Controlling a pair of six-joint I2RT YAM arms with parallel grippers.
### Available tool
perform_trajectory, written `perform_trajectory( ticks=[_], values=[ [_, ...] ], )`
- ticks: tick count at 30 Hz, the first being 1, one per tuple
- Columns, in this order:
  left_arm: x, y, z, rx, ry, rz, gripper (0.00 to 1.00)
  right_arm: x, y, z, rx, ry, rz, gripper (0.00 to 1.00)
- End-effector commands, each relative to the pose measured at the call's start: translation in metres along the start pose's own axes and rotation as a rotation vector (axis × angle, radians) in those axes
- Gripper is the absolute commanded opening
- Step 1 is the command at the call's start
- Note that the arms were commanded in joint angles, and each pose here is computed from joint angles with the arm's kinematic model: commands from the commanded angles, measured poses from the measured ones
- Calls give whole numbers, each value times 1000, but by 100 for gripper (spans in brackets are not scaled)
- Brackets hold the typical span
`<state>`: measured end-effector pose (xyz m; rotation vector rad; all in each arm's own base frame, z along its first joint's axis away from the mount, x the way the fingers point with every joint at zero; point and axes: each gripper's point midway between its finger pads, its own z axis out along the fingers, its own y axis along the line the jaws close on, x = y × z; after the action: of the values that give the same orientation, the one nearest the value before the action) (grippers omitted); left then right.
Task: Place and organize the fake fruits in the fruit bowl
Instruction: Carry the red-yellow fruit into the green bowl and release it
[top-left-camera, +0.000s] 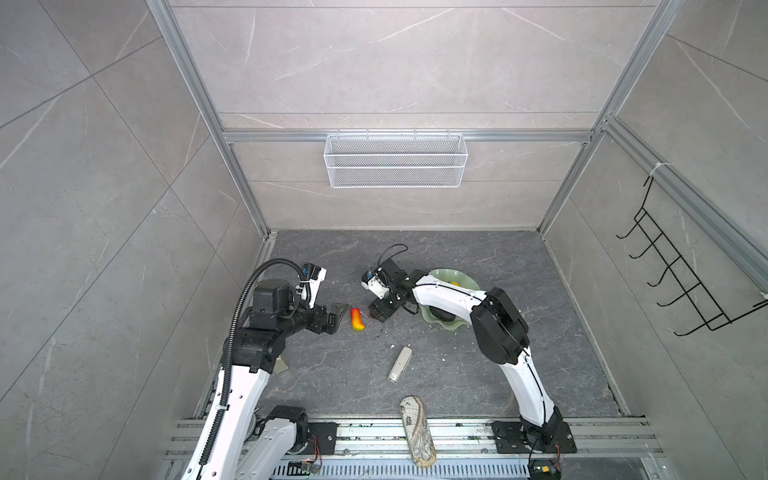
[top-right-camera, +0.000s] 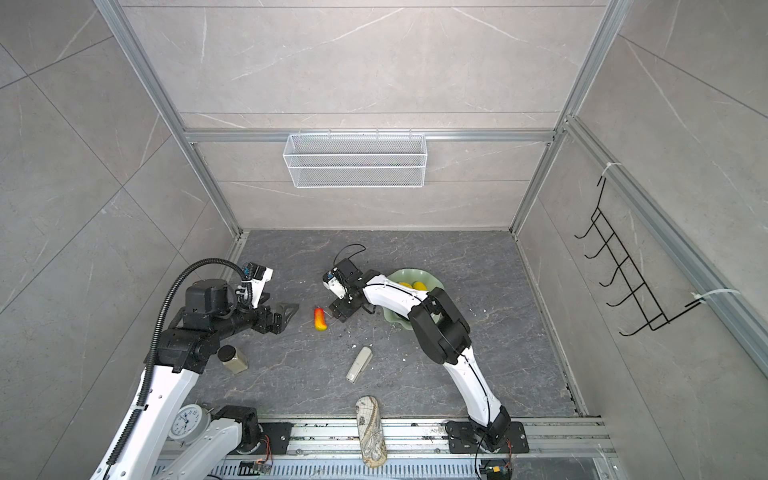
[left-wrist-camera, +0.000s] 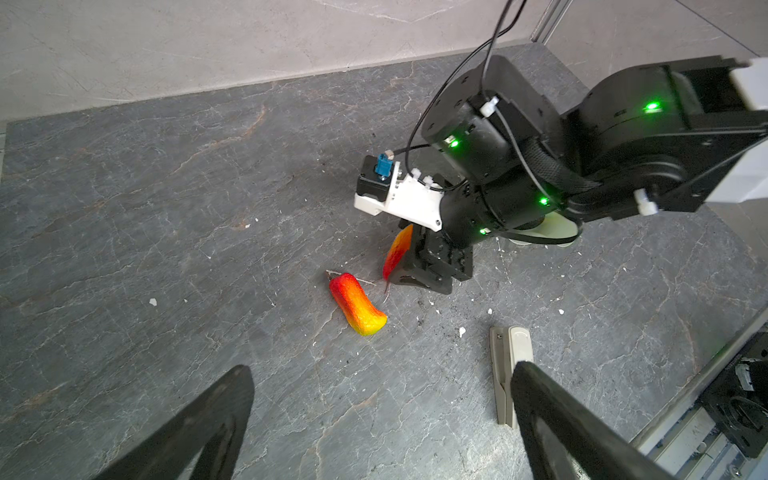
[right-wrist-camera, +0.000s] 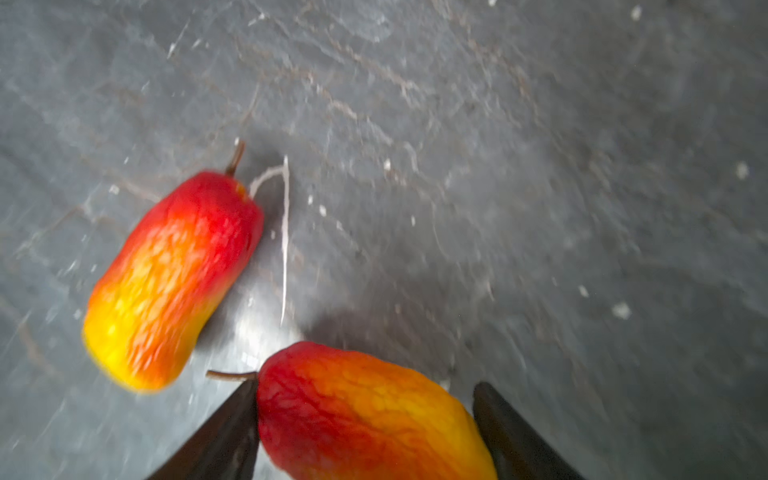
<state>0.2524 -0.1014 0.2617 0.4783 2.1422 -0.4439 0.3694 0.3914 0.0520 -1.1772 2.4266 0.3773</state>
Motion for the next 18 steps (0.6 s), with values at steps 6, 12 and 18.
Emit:
perform_trajectory(
  ticks=[6, 12, 18],
  values=[
    [0, -1, 0, 9, -2, 16, 100, 5, -51, -100, 136, -179, 80, 52],
    [-2, -3, -1, 19, -13, 17, 100, 49, -122, -149, 279, -236, 284, 53],
    [-3, -4, -2, 26, -14, 15, 100, 68, -162, -154, 335, -246, 343, 54]
  ],
)
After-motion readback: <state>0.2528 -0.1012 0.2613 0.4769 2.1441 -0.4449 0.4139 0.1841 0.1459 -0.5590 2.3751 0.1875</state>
